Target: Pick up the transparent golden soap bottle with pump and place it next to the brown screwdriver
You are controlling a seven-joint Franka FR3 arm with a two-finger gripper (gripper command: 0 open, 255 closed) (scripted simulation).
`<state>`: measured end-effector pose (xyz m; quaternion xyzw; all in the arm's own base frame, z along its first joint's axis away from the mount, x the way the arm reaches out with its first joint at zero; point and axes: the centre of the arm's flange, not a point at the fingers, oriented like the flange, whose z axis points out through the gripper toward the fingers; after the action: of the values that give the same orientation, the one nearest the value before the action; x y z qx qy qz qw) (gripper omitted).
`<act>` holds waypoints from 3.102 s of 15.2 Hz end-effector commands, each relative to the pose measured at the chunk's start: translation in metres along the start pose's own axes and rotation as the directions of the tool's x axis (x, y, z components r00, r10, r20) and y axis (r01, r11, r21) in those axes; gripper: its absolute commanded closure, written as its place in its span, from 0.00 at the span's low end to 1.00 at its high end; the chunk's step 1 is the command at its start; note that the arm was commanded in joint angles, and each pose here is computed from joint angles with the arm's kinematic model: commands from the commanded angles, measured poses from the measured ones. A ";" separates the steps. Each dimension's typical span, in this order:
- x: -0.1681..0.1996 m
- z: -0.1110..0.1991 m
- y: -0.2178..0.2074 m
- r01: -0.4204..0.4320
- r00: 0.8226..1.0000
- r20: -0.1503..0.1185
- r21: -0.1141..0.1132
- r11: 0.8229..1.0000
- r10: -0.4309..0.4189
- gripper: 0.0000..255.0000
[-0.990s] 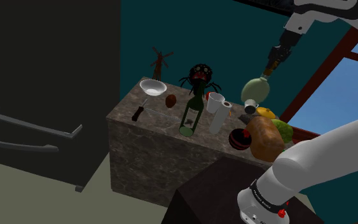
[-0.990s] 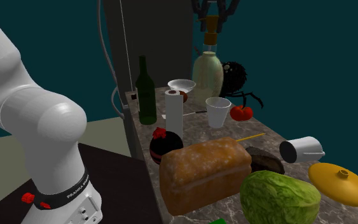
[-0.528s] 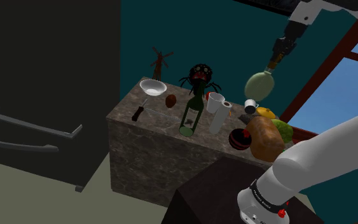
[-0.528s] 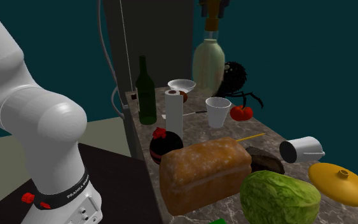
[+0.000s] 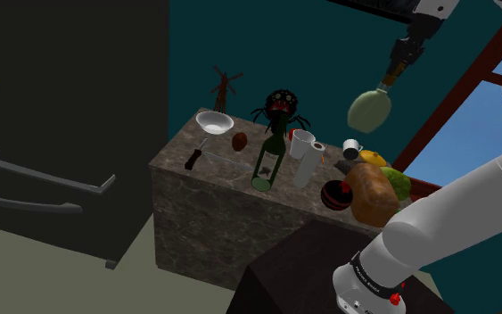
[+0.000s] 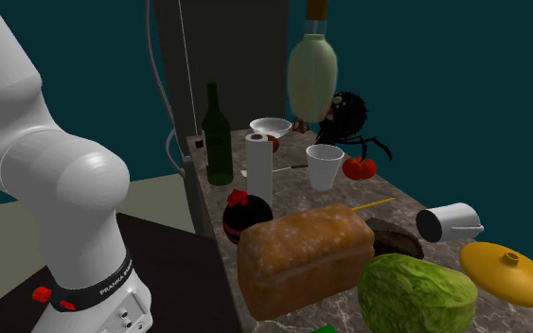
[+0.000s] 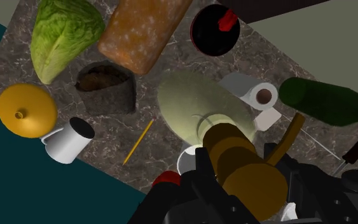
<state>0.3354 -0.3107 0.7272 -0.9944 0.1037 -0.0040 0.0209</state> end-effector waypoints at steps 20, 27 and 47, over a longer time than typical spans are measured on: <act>0.059 0.048 -0.155 0.000 1.000 0.000 0.000 1.000 0.000 1.00; 0.089 0.090 -0.232 0.000 1.000 0.000 0.000 1.000 0.000 1.00; 0.172 0.209 -0.452 0.000 1.000 0.000 0.000 1.000 0.000 1.00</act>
<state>0.5889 0.0916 0.5442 -0.9944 0.1033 -0.0036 0.0204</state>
